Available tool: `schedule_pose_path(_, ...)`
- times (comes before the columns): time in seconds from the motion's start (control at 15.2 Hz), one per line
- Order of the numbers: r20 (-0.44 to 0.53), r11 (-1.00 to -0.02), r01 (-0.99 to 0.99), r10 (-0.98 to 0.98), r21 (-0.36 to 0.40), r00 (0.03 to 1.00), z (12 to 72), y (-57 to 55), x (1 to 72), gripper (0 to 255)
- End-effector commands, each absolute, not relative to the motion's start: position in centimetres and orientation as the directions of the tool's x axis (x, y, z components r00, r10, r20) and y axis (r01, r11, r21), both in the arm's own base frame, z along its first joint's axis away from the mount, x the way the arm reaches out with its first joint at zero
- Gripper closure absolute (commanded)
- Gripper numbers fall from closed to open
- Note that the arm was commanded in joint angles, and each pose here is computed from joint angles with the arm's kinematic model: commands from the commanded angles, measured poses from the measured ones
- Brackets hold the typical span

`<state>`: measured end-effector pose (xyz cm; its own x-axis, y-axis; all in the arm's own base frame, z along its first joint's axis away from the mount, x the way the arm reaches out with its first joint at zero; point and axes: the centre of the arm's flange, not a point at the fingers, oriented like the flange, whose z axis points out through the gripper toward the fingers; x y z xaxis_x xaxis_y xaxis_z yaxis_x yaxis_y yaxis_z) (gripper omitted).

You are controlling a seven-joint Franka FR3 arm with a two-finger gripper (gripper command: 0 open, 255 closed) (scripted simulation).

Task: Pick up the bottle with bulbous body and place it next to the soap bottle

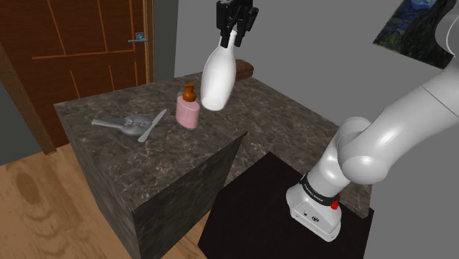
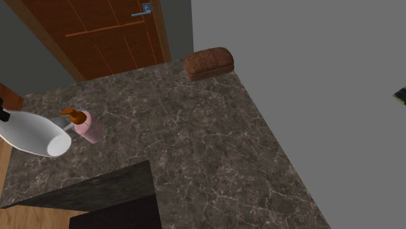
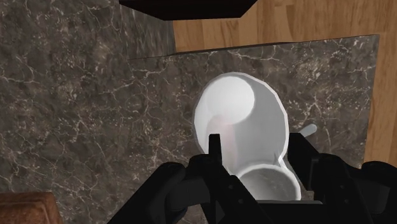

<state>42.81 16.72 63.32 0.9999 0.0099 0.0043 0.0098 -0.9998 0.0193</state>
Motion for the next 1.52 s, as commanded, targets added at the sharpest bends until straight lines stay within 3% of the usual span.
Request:
schedule_pose_path(0.0, 0.005, -1.000, 0.010, 0.010, 0.019, 1.000, 62.3, 16.7, 42.8, 255)
schedule_pose_path(1.45, 0.005, -1.000, 0.010, 0.010, 0.019, 1.000, 50.7, 16.7, 42.8, 255)
